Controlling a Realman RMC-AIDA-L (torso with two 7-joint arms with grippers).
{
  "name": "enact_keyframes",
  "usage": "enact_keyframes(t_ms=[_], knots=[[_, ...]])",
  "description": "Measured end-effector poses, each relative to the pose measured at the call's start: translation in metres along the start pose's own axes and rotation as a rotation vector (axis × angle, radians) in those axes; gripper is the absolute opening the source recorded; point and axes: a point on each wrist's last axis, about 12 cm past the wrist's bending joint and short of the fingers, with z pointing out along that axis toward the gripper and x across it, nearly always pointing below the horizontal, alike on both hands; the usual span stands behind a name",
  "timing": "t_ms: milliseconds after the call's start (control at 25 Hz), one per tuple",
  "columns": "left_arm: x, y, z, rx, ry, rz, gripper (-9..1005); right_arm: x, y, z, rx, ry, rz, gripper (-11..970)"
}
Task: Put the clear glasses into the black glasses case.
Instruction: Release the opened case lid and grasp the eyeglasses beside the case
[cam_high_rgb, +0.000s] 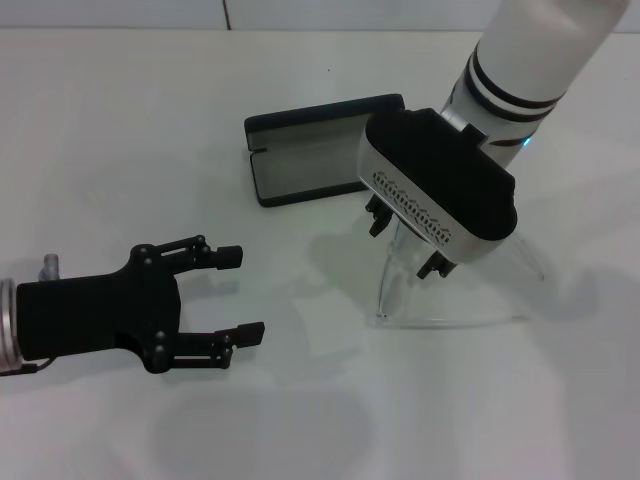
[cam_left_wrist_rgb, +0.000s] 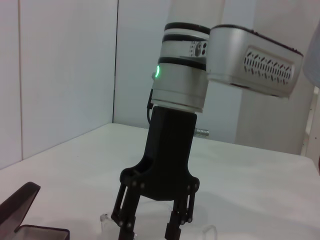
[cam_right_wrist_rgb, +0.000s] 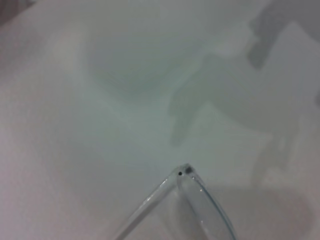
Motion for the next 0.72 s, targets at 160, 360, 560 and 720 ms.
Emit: enact_keyframes(t_ms=[160,360,560,720], knots=[[-0.0002,0.0000,0.0005,0.000,-0.001,0.000,841,-0.0004,-0.0001,0.0012,0.014,-0.001,-0.010,727],[-0.0008,0.0005,0.0010,0.001,-0.002,0.003,837,-0.0013,0.0000,0.0018,0.025,-0.014,-0.008,693],[-0.0014,0.0011,0.0015,0.001,-0.002,0.005,833,-0.0018,0.0007,0.0047,0.041,-0.020,-0.010,338],[-0.0014,0.0011,0.0015,0.001,-0.002,0.005,829,-0.0015,-0.0014,0.0049,0.068,-0.019,-0.009,197]])
